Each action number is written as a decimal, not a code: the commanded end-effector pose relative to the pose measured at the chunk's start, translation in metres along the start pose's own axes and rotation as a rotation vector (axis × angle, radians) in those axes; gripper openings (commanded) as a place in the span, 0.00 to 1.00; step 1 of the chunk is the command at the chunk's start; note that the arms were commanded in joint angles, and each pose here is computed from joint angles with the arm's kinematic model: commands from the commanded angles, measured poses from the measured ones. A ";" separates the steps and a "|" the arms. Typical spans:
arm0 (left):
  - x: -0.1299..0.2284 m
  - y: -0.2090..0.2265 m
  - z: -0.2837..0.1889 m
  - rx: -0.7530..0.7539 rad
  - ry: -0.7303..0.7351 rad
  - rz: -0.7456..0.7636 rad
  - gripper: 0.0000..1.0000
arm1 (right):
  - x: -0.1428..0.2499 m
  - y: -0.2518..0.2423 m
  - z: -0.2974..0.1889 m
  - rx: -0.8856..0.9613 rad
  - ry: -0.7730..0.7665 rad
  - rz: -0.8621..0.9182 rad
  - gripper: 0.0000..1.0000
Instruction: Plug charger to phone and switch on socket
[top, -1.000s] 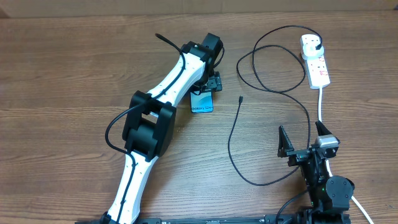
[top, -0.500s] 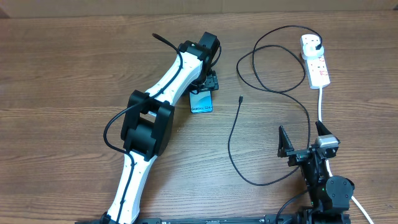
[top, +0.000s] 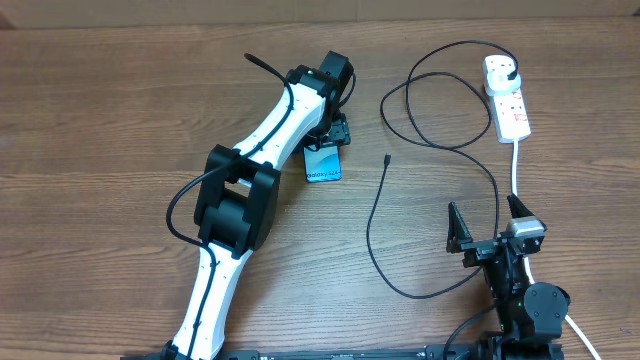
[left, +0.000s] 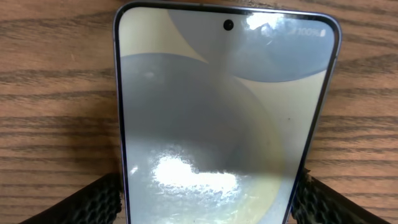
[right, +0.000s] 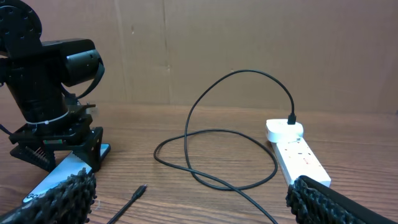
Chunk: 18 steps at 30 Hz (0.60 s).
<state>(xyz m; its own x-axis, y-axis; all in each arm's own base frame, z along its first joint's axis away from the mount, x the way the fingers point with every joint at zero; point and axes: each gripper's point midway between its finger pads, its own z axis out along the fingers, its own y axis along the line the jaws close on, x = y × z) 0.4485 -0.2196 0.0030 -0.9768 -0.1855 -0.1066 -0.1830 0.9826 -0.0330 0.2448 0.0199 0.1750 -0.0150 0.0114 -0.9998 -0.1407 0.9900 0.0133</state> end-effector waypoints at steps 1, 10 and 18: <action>0.010 0.003 0.019 -0.003 0.052 -0.010 0.81 | 0.001 0.002 0.000 -0.009 -0.005 0.001 1.00; 0.010 0.001 0.019 0.009 0.052 -0.014 0.80 | 0.001 0.002 0.000 -0.009 -0.005 0.001 1.00; 0.010 0.000 0.018 0.016 0.056 -0.019 0.79 | 0.001 0.002 0.000 -0.009 -0.005 0.001 1.00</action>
<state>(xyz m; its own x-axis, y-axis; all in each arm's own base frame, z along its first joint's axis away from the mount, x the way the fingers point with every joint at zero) 0.4492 -0.2200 0.0029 -0.9764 -0.1861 -0.1093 -0.1833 0.9824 -0.0352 0.2448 0.0199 0.1751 -0.0146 0.0113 -0.9998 -0.1411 0.9899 0.0133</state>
